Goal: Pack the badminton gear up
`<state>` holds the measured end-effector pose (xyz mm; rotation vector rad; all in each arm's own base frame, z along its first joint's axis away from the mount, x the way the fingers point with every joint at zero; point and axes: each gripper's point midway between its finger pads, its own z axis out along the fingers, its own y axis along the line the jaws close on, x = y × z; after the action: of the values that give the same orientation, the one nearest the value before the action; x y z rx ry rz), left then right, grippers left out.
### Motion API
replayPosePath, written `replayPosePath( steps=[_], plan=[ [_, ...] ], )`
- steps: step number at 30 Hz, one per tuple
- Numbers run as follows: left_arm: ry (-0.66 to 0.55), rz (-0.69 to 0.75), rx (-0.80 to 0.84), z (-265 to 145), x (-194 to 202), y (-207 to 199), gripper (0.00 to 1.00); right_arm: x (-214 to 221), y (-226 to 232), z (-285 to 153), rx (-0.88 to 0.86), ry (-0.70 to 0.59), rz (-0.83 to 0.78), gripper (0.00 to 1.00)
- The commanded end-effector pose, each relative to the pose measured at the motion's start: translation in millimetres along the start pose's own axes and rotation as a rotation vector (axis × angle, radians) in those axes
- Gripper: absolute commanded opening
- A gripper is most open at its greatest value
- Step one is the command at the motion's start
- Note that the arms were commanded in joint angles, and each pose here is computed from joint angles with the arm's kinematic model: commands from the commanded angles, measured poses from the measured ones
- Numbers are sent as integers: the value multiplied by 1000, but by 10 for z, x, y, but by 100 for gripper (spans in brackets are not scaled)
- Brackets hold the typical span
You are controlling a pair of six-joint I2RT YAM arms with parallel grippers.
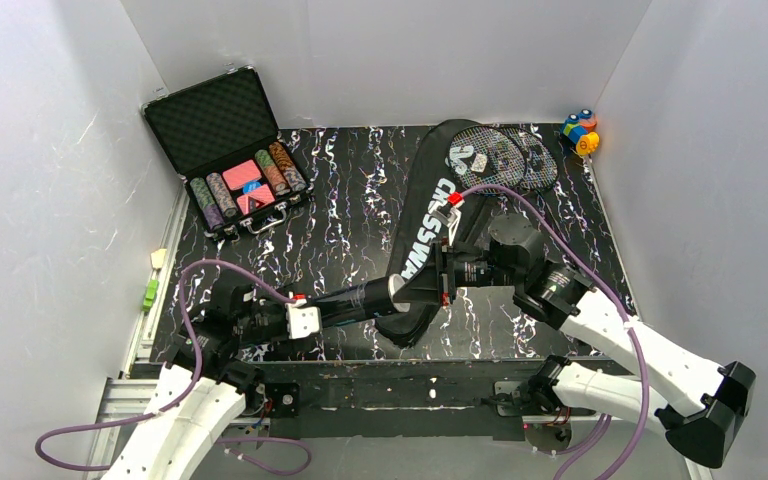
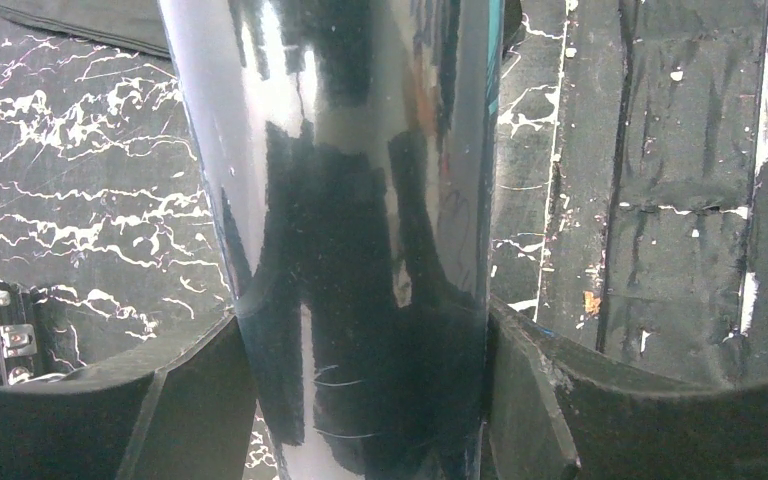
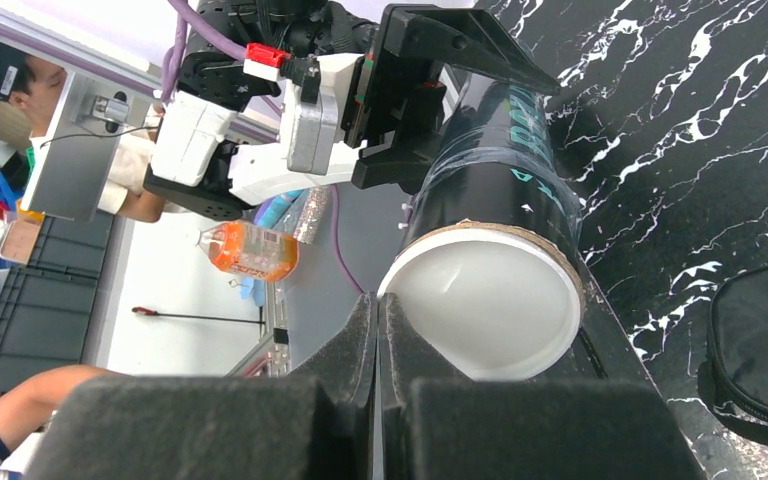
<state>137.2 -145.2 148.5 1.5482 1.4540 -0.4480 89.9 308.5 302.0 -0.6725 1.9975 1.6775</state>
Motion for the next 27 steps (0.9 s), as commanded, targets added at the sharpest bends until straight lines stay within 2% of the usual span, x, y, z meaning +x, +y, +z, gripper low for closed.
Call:
replayPosePath(
  steps=[1,5,9,11,16,27],
  plan=[
    [-77,45,-30,-52,-240,97,16,-26,149,12,-75,-5,-30,1],
    [-82,45,-24,-51,-258,96,16,-39,146,29,-84,-14,-30,1],
    [-89,48,-22,-56,-280,99,16,-24,115,33,-75,-18,-12,28],
    [-89,48,-23,-60,-288,104,16,-22,114,24,-72,-21,-9,35],
    [-89,49,-23,-63,-293,108,16,-43,108,-7,-52,-41,-12,39],
    [-91,49,-18,-66,-312,117,16,-114,109,-165,17,-96,-45,40]
  ],
)
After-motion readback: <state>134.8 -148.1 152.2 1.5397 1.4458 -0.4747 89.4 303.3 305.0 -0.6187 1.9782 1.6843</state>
